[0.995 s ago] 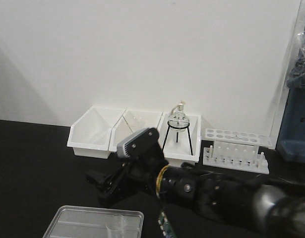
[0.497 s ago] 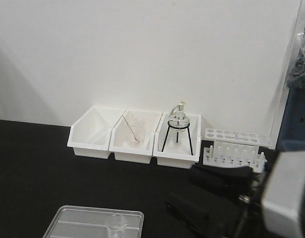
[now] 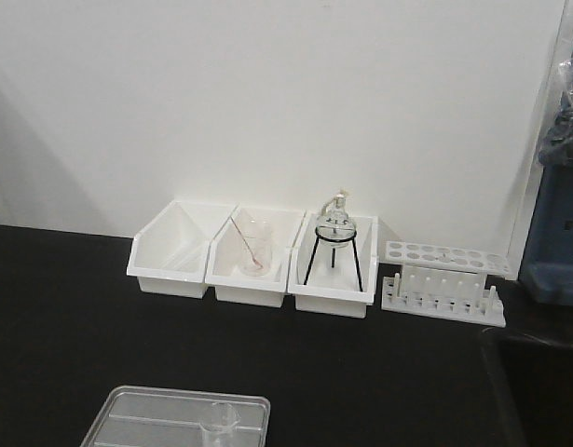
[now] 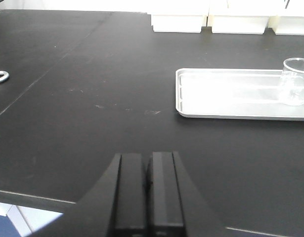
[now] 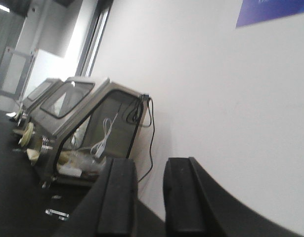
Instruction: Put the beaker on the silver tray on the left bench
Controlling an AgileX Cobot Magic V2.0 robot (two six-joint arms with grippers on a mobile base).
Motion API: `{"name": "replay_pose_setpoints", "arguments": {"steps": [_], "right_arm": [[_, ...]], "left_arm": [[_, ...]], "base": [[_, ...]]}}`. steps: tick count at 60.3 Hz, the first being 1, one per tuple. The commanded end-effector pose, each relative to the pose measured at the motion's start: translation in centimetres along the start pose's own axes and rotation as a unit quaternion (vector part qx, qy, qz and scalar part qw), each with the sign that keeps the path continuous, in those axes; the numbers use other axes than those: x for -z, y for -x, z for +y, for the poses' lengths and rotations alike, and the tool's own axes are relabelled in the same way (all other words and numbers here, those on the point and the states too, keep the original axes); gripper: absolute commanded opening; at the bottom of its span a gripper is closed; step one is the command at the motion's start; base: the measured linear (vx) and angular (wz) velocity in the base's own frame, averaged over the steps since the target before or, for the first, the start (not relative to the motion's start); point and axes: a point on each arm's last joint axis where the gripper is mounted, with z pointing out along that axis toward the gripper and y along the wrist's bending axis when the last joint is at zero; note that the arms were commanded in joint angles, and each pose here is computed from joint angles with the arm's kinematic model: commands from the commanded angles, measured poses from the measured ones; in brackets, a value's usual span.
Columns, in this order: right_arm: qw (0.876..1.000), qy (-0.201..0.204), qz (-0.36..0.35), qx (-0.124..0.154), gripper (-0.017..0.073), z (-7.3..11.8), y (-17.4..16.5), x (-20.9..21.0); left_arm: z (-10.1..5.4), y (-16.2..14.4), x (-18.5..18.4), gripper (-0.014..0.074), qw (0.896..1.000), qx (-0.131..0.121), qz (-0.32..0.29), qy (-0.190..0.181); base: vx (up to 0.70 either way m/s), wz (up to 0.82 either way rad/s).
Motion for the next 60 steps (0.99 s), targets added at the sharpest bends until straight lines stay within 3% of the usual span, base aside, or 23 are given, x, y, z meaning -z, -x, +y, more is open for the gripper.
{"name": "replay_pose_setpoints", "arguments": {"steps": [1,4,8,11,14,22,32,40,45,56,60], "right_arm": [[0.999,-0.018,-0.025,0.007,0.0155,-0.1,1.0,1.1],[0.999,-0.041,-0.013,0.000,0.0102,-0.4,0.8,1.3],[0.994,-0.100,0.022,-0.045,0.0020,-1.4,0.0,1.6],[0.983,-0.149,0.062,-0.089,-0.0017,-2.2,-0.9,1.9],[0.969,-0.191,0.110,-0.110,-0.0017,-2.8,-1.9,2.3],[0.936,-0.267,0.207,-0.104,-0.0017,-3.4,-3.5,3.3],[0.919,-0.335,0.197,-0.065,-0.0017,-3.5,-4.0,4.0],[0.903,-0.377,0.188,-0.086,-0.0016,-3.2,-6.0,4.8],[0.902,-0.389,0.151,-0.106,-0.0015,-3.0,-6.8,5.1],[0.907,-0.387,0.166,-0.024,-0.0015,-2.1,-9.8,6.4],[0.904,-0.381,0.191,-0.022,-0.0015,-1.8,-12.2,7.0]], "left_arm": [[0.0,0.2,-0.1,0.0001,0.999,0.004,-0.034,-0.002],[0.0,0.2,-0.1,0.0001,0.999,0.004,-0.034,-0.002],[0.0,0.2,-0.1,0.0001,0.999,0.004,-0.034,-0.002],[0.0,0.2,-0.1,0.0001,0.999,0.004,-0.034,-0.002],[0.0,0.2,-0.1,0.0001,0.999,0.004,-0.034,-0.002],[0.0,0.2,-0.1,0.0001,0.999,0.004,-0.034,-0.002],[0.0,0.2,-0.1,0.0001,0.999,0.004,-0.034,-0.002],[0.0,0.2,-0.1,0.0001,0.999,0.004,-0.034,-0.002],[0.0,0.2,-0.1,0.0001,0.999,0.004,-0.034,-0.002],[0.0,0.2,-0.1,0.0001,0.999,0.004,-0.034,-0.002],[0.0,0.2,-0.1,0.0001,0.999,0.003,-0.034,-0.001]], "base": [[0.00,0.00],[0.00,0.00],[0.00,0.00],[0.00,0.00],[0.00,0.00],[0.00,0.00],[0.00,0.00],[0.00,0.00],[0.00,0.00],[0.00,0.00],[0.00,0.00]]}}
